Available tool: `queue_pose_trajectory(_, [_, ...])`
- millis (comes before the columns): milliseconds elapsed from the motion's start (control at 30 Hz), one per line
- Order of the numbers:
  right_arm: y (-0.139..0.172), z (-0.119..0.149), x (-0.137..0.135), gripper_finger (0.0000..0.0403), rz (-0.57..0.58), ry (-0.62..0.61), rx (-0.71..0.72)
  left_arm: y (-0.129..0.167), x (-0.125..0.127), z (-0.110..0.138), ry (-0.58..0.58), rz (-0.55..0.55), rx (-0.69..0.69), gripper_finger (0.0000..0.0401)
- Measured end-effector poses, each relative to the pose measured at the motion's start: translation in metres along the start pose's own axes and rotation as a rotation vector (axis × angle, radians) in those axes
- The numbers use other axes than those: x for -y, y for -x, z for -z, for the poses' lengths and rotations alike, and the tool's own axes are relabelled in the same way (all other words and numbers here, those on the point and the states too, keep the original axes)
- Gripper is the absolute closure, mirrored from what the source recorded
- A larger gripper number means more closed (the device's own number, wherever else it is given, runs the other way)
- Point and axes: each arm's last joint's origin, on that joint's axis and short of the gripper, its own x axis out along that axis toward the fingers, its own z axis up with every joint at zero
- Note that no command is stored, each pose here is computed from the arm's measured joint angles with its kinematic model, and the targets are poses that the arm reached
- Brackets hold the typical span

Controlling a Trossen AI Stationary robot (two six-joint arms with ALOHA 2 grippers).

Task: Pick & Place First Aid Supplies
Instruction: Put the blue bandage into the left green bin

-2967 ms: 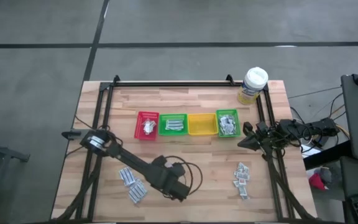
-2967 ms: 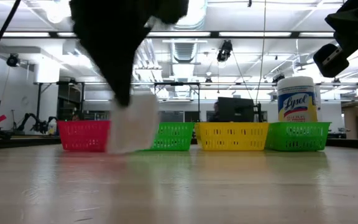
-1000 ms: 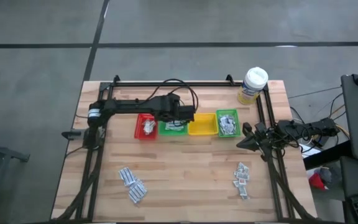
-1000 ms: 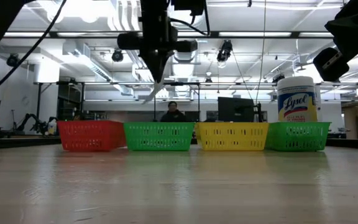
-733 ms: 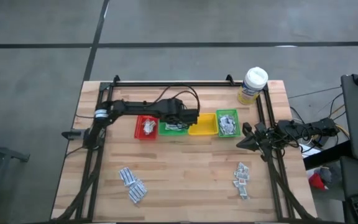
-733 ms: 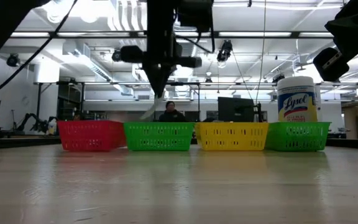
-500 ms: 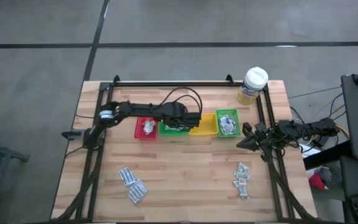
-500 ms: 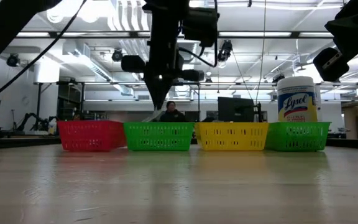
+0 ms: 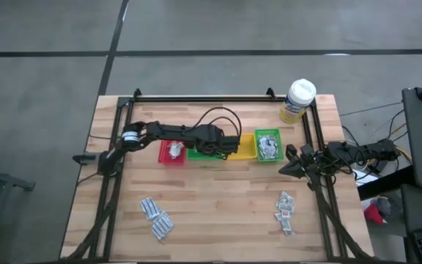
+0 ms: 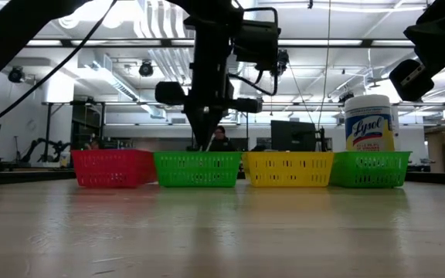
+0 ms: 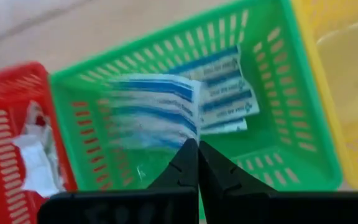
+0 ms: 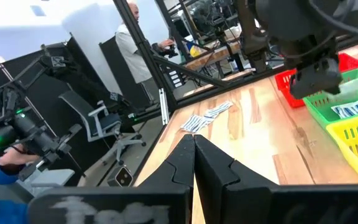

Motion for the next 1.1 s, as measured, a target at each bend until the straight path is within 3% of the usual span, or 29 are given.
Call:
queue_pose_trajectory(400, [0.0, 0.0, 0.0, 0.0394, 0.0, 0.0, 0.0, -0.006, 0.004, -0.002, 0.007, 0.032, -0.036, 0.0401])
queue_pose_trajectory(733, [0.0, 0.0, 0.0, 0.0394, 0.0, 0.0, -0.001, -0.005, 0.021, -0.012, -0.05, 0.213, 0.052, 0.0401])
queue_pose_trajectory(1100, [0.0, 0.0, 0.0, 0.0394, 0.0, 0.0, 0.0, -0.007, 0.01, -0.008, -0.095, 0.104, 0.003, 0.0401])
